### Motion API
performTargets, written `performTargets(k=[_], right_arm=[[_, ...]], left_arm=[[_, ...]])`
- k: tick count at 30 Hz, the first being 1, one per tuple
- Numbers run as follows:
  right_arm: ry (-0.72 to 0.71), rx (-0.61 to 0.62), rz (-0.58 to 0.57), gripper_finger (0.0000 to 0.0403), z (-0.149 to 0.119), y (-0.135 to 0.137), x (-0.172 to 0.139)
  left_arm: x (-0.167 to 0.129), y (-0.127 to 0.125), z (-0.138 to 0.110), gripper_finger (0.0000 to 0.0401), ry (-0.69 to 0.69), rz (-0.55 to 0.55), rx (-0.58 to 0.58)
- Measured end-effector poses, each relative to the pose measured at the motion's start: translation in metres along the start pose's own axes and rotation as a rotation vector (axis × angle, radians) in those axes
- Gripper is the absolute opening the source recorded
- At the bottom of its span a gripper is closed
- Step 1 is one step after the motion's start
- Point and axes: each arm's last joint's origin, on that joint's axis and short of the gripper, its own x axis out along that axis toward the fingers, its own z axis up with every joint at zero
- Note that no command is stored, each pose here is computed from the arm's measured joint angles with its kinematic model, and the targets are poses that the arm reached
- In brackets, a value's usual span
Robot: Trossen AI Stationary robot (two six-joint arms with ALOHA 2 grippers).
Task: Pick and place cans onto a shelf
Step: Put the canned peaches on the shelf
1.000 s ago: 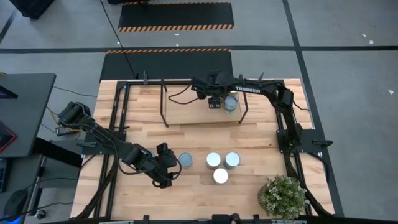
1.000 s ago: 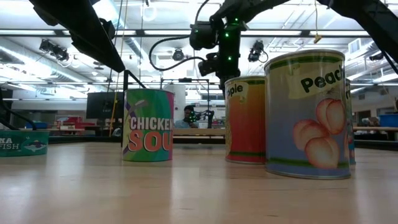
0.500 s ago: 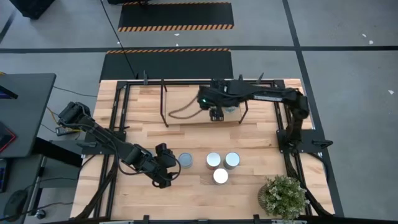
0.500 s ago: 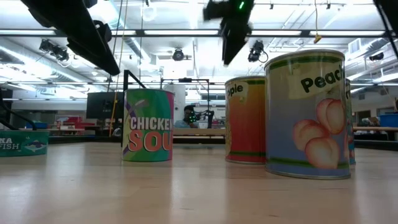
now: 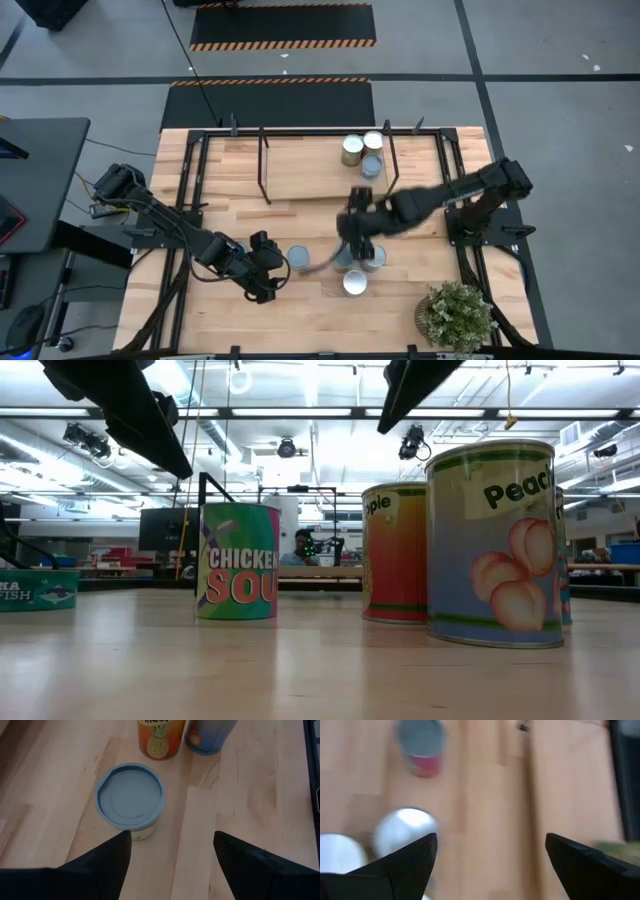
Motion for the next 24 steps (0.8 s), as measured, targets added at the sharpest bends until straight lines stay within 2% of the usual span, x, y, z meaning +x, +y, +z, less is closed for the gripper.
performTargets(k=[4, 11, 16, 24], right_arm=[[-0.061, 0.008, 0.049, 0.0379, -0.008, 0.027, 0.006], [0.047, -0.042, 0.070, 0.0379, -0.027, 0.047, -0.001], [0.137, -0.107, 0.138, 0.0381, -0.037, 0.055, -0.006], [0.203, -0.134, 0.115, 0.0395, -0.047, 0.061, -0.011]], left_arm=[[0.001, 0.002, 0.003, 0.0288, -0.011, 0.001, -0.011], [0.002, 0.003, 0.004, 0.0288, -0.015, 0.003, -0.013], [0.002, 0.004, 0.005, 0.0288, -0.016, 0.006, -0.018], [0.002, 0.004, 0.005, 0.0288, -0.014, 0.005, -0.017]])
